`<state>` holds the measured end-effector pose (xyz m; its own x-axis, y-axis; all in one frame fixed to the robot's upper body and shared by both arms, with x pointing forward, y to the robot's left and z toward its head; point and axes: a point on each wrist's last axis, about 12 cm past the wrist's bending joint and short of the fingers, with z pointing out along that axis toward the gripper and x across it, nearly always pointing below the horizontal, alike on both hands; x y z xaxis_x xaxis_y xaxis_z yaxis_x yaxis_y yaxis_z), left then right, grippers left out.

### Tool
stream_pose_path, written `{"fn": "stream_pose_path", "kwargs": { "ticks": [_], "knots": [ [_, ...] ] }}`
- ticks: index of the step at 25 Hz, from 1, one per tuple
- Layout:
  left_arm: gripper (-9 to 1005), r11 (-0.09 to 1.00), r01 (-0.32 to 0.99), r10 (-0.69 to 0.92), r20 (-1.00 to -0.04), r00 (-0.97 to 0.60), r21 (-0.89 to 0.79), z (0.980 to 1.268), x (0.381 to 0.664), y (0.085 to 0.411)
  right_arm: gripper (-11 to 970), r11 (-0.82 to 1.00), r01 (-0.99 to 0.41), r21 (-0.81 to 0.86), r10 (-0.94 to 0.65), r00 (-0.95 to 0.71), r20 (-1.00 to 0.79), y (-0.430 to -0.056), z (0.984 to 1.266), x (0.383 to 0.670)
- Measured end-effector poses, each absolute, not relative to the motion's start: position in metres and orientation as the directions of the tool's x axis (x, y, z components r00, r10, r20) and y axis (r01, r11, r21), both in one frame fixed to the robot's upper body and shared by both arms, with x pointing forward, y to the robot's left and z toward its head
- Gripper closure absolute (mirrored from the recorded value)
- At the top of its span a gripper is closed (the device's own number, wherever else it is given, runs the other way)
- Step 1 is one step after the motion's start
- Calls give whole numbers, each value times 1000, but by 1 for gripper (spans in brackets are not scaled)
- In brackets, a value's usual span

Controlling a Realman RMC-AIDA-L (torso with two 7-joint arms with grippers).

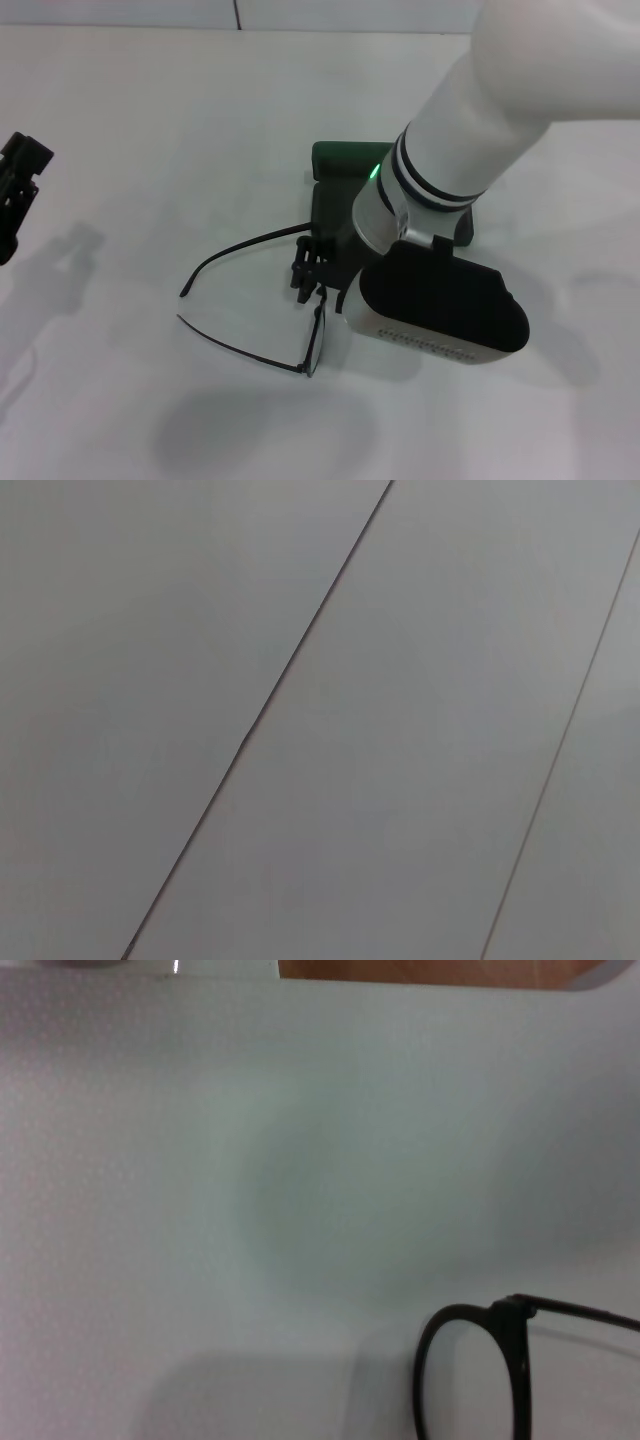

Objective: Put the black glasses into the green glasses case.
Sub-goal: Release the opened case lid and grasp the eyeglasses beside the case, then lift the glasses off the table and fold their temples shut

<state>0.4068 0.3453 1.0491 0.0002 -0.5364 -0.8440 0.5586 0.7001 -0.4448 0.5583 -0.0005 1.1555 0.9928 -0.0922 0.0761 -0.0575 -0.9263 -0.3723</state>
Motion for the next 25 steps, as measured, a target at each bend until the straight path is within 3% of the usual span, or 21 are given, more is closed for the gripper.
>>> {"fn": "stream_pose_path", "kwargs": {
  "ticks": [21,25],
  "knots": [
    [771,701,557,-535,-845,-1,-444,1049,407,345,735,-928,-48,-369,-82,994,77,-2,1150,558],
    [772,701,556,-535,-845,-4,-447,1048,406,345,801,-926,-44,-374,-78,994,76,-1,1150,556]
  ]
}}
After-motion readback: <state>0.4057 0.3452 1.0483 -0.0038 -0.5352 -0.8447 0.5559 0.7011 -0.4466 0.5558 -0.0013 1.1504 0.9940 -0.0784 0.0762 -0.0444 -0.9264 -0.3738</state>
